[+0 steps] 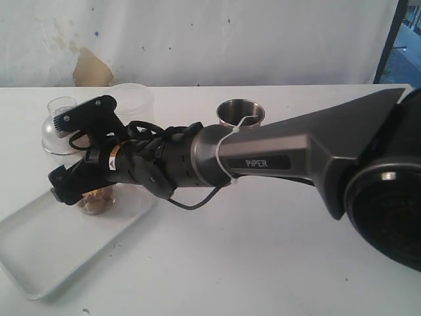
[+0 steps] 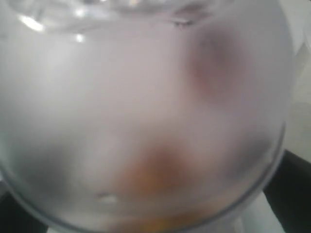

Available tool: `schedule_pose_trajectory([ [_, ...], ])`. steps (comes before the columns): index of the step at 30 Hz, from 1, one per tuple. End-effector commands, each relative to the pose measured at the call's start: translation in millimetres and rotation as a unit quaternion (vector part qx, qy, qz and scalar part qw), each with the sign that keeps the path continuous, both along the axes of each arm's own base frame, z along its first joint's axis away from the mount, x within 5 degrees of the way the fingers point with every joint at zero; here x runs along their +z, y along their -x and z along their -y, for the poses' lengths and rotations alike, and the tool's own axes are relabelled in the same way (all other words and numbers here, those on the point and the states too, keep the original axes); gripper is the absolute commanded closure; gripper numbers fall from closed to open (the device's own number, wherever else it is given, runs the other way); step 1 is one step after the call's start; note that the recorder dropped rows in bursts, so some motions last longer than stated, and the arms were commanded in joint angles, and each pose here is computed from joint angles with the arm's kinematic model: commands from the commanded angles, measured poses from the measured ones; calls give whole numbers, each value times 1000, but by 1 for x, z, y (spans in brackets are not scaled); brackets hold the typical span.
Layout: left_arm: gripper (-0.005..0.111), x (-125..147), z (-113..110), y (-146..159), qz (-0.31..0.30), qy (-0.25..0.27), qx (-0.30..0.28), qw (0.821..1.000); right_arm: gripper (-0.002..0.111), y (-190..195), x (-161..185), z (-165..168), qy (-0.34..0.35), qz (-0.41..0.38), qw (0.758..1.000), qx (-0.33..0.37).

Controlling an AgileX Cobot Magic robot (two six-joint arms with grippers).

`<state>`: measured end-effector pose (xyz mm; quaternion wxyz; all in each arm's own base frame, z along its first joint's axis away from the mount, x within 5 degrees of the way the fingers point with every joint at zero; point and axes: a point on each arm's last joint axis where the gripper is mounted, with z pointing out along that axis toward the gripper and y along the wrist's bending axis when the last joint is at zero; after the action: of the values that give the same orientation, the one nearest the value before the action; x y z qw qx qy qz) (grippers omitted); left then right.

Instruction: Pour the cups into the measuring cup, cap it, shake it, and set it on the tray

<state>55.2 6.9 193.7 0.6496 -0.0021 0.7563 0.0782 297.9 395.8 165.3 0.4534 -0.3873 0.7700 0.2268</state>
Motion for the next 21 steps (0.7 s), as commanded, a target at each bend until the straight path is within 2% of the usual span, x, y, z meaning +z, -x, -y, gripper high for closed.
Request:
schedule_pose_trajectory([
  [1, 107, -1, 0, 0, 3, -2, -3, 1000, 6, 1, 14, 7, 23, -8, 1000, -2],
  [6, 107, -1, 0, 0, 3, -2, -3, 1000, 11, 3, 23, 11, 34, -16, 999, -3],
  [15, 107, -1, 0, 0, 3, -2, -3, 1000, 48, 13, 40, 16, 50, -39, 998, -6],
  [21, 107, -1, 0, 0, 3, -2, -3, 1000, 53, 22, 45, 17, 79, -52, 996, 2],
])
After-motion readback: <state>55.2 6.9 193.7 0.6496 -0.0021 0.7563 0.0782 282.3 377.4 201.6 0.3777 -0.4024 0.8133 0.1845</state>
